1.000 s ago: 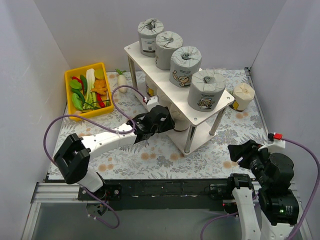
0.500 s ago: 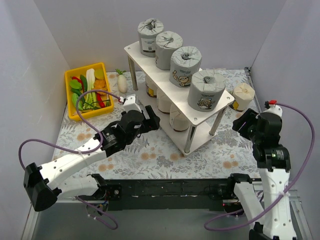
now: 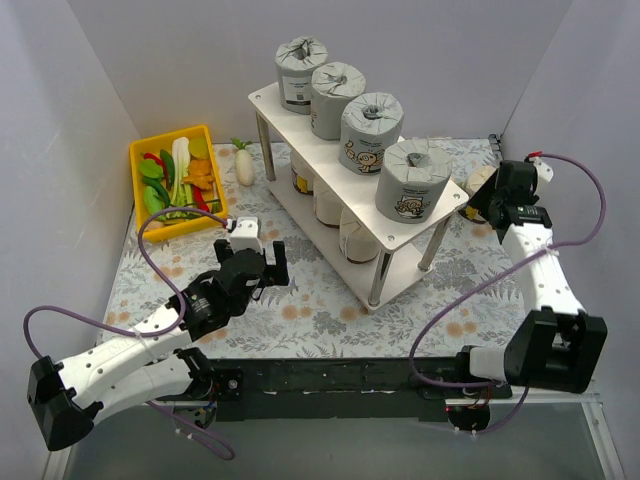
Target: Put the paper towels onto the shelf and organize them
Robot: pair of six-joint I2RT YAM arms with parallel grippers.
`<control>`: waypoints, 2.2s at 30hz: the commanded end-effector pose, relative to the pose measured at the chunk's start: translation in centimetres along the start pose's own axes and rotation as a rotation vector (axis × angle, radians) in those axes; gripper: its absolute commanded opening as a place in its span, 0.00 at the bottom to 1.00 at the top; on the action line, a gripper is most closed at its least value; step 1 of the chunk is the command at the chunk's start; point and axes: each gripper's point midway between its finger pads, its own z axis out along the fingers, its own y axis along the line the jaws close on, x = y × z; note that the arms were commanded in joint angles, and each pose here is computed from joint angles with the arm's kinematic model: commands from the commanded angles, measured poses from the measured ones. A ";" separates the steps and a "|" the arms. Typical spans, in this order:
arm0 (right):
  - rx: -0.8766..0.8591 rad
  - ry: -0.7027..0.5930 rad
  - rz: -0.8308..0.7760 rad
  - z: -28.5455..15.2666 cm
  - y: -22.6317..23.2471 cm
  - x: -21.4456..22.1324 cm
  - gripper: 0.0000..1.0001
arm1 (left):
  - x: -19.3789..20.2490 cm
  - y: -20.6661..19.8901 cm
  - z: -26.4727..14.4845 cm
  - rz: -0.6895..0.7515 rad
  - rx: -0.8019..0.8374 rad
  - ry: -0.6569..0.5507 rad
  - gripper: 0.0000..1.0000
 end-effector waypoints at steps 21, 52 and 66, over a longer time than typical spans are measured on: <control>0.106 -0.077 0.282 12.2 0.0 -7.4 0.65 | -1.4 2.8 -0.1 0.101 -0.112 -0.083 0.98; 0.183 0.108 0.087 7.2 -4.4 -0.9 0.34 | -0.8 3.2 0.0 0.122 -0.139 -0.063 0.98; 0.112 0.162 -0.021 -6.0 -8.5 6.3 0.31 | -0.6 2.1 -0.2 0.100 -0.072 -0.038 0.98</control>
